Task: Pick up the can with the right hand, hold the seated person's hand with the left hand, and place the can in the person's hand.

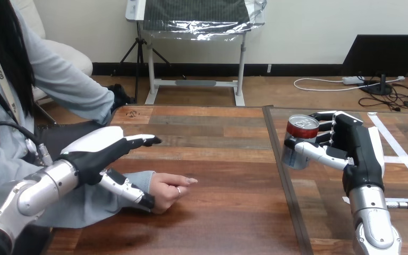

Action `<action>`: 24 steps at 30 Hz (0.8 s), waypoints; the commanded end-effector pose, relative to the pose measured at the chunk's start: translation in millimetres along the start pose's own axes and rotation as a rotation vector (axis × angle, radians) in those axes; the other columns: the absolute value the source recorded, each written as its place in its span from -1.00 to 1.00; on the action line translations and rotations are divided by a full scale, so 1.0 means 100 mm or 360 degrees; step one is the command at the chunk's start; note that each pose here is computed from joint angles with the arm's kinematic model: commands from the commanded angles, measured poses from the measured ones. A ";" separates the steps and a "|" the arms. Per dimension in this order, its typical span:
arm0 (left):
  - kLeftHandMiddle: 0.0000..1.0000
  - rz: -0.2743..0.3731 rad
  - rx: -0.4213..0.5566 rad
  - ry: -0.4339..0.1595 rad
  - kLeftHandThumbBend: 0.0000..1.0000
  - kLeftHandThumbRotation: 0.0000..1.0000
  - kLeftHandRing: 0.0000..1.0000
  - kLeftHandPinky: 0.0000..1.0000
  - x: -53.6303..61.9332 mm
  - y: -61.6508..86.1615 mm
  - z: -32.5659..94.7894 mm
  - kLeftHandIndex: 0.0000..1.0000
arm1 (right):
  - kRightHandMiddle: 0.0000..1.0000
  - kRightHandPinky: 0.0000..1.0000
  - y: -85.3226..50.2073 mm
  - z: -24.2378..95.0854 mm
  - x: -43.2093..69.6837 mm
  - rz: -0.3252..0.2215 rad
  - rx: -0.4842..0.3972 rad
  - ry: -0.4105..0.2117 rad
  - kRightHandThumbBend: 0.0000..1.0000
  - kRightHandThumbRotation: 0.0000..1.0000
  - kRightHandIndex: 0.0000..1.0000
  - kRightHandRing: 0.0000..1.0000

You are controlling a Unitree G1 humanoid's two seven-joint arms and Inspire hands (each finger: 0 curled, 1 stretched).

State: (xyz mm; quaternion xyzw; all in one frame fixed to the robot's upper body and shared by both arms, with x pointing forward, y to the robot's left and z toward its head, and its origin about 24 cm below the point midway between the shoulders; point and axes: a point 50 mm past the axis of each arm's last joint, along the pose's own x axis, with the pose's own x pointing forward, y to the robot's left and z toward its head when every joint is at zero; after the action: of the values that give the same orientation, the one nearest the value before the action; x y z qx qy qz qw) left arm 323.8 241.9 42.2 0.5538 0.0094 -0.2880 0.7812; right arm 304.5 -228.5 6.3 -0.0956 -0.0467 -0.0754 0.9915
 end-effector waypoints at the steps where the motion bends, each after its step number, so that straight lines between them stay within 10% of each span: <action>1: 0.80 0.0061 0.0111 0.0012 1.00 -0.21 0.82 0.66 0.04 0.29 0.02 0.80 | -0.14 -0.39 -0.06 0.48 0.32 -0.0044 0.0021 -0.0339 0.43 -1.00 -0.01 -0.29; 24: 0.64 -0.0048 0.0193 0.0104 1.00 -0.40 0.56 0.41 0.06 0.24 -0.04 0.69 | -0.15 -0.39 -0.05 0.52 0.31 -0.0030 0.0040 -0.0389 0.43 -1.00 -0.01 -0.29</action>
State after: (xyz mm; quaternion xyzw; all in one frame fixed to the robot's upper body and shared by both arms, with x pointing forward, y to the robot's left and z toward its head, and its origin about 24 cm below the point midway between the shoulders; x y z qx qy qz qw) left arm 318.5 252.8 27.1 0.5889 0.0690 -0.3068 0.7445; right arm 307.0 -227.6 12.3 -0.0950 -0.0627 -0.0682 0.9912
